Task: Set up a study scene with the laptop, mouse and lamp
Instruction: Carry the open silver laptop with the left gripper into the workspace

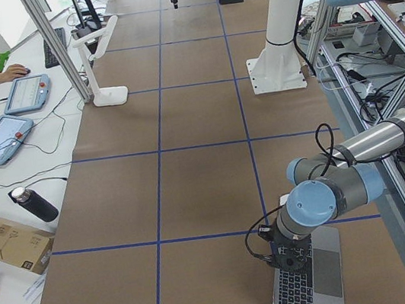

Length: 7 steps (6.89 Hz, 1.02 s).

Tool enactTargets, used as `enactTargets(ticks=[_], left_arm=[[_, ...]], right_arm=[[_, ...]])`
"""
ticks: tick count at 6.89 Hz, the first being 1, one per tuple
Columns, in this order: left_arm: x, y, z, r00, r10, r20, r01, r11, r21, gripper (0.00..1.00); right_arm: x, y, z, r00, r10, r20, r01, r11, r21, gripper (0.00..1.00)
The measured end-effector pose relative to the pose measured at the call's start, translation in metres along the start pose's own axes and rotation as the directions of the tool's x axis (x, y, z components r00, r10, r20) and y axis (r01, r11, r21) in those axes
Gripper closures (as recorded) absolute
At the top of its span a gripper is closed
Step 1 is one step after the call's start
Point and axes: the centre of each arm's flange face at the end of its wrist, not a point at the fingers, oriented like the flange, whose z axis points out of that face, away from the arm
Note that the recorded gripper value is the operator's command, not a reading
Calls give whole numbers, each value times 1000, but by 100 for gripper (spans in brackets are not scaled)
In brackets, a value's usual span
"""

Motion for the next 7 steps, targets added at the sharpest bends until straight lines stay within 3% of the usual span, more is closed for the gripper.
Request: enactTargets(ticks=[5,7], left_arm=[[198,44,-96,976,191,-106,-184,980,79,100],[318,115,-105,972,188,-143,-183,982,49,100]], right_arm=[[-1,-10,3,1000,0,0,0,1000,0,1],[3,-10,6,1000,7,-6,-7,1000,-6,1]])
